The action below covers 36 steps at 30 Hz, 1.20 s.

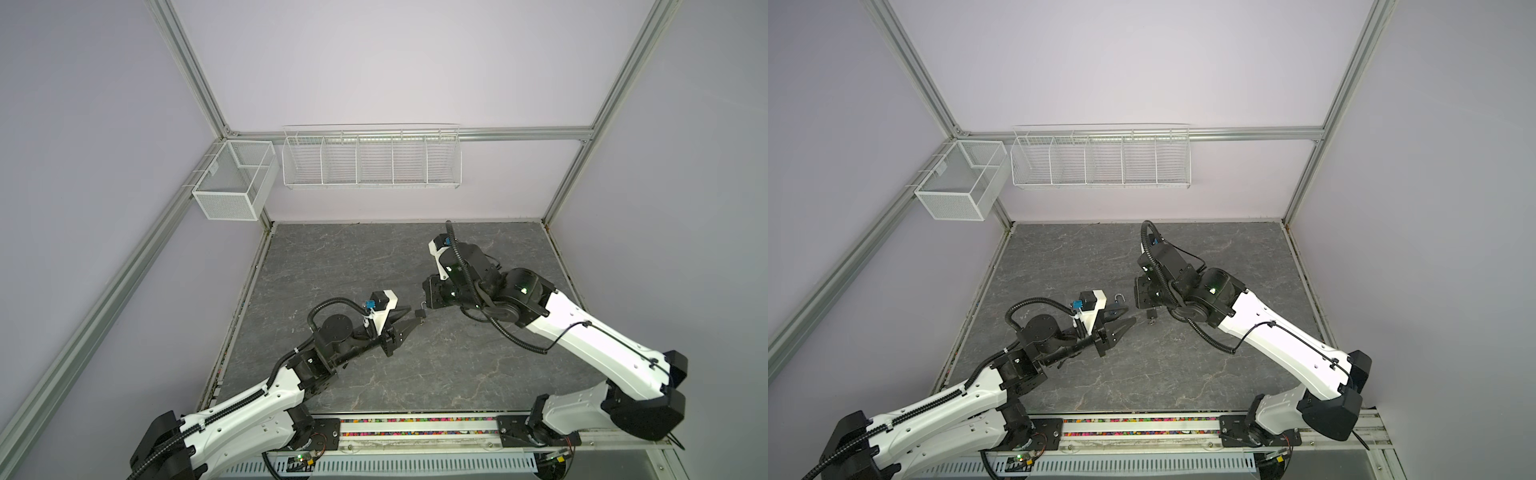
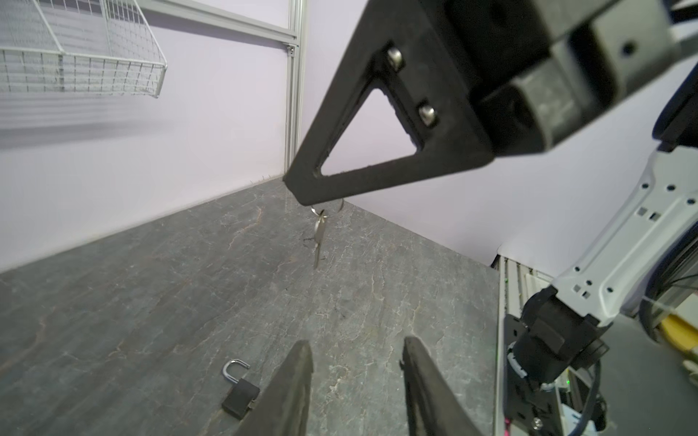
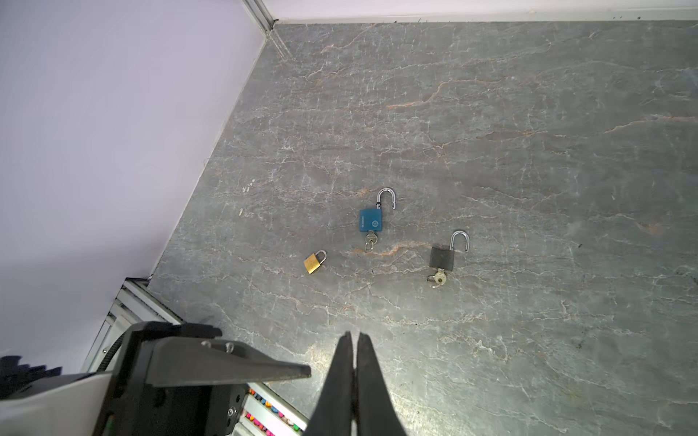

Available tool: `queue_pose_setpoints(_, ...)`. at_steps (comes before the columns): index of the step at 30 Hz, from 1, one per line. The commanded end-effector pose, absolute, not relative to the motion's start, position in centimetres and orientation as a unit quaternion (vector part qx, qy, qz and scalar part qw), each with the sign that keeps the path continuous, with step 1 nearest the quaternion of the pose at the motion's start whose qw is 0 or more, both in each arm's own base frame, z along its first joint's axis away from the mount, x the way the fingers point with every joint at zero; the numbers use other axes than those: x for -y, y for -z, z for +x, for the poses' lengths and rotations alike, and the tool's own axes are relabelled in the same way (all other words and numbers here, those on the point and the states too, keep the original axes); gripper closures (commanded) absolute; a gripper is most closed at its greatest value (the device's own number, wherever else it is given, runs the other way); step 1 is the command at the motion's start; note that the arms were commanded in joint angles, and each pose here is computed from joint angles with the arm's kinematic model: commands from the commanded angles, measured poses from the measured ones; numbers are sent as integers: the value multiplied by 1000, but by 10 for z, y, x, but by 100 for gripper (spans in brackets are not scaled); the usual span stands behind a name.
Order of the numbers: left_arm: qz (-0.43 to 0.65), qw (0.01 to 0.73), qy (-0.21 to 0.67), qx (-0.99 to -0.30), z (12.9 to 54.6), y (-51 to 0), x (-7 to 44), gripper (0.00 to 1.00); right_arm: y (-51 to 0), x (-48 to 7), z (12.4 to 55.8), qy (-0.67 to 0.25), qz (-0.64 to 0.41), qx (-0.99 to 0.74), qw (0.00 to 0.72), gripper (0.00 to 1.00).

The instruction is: Unlock with the key

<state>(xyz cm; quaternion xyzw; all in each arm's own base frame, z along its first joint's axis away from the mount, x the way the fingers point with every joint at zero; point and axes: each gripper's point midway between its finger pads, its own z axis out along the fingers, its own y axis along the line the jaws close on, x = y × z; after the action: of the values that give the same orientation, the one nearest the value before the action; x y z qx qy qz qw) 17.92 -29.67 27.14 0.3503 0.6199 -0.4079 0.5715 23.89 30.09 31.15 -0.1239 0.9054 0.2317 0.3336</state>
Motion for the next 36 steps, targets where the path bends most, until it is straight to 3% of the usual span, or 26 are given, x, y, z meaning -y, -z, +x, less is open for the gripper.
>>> queue_pose_setpoints(1, 376, 634, 364, -569, 184, -291, 297, 60, -311, -303, 232, -246, -119, -910, 312, 93)
queue_pose_setpoints(11, 384, 650, 355, -551, 194, -291, 311, 67, -318, -314, 223, -281, -132, -902, 301, 93)
queue_pose_setpoints(23, 386, 642, 382, -541, 198, -290, 329, 84, -325, -305, 223, -283, -122, -897, 315, 93)
queue_pose_setpoints(36, 389, 645, 401, -522, 190, -300, 330, 87, -323, -302, 223, -282, -119, -898, 315, 93)
